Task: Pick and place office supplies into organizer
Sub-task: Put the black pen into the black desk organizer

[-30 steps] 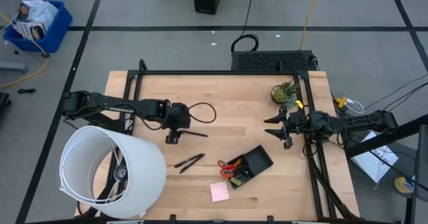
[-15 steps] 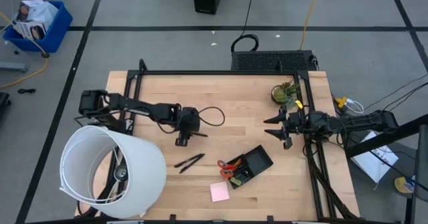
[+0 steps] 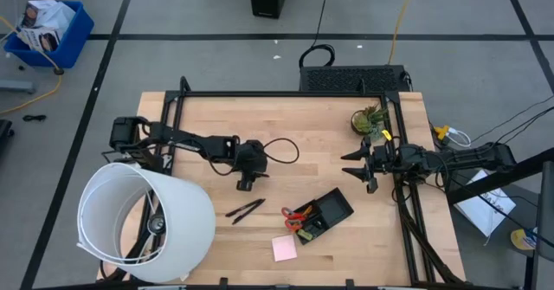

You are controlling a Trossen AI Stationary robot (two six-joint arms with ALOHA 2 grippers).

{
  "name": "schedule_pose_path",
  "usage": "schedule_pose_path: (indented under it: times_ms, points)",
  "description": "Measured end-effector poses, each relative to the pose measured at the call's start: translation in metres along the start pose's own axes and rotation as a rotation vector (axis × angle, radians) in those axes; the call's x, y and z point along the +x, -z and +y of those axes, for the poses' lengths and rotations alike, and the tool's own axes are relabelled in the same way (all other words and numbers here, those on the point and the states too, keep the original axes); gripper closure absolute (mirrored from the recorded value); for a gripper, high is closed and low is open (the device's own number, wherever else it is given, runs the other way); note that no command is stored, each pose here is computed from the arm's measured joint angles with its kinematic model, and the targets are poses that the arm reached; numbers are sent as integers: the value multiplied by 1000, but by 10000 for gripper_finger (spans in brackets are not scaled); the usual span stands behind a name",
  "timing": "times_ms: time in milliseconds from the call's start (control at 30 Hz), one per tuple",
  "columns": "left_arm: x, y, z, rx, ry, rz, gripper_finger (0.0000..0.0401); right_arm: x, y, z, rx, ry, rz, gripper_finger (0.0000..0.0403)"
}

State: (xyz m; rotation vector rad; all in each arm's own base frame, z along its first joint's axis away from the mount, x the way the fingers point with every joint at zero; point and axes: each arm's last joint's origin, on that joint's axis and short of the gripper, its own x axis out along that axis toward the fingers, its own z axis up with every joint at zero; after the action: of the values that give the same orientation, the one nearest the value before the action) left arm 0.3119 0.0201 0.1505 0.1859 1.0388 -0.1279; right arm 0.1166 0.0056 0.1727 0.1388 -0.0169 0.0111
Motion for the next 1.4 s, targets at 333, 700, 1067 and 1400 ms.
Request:
schedule_pose_path:
  times_ms: [333, 700, 1067, 1400]
  points:
    - [22, -17, -1, 16, 47, 130, 201, 0, 0, 0, 0, 0, 1, 220]
    - [31, -25, 6, -20, 66, 169, 201, 0, 0, 0, 0, 0, 0, 220]
    - [32, -25, 6, -33, 73, 156, 291, 0, 0, 0, 0, 0, 0, 220]
    - [32, -26, 6, -74, 60, 157, 374, 0, 0, 0, 0, 0, 0, 220]
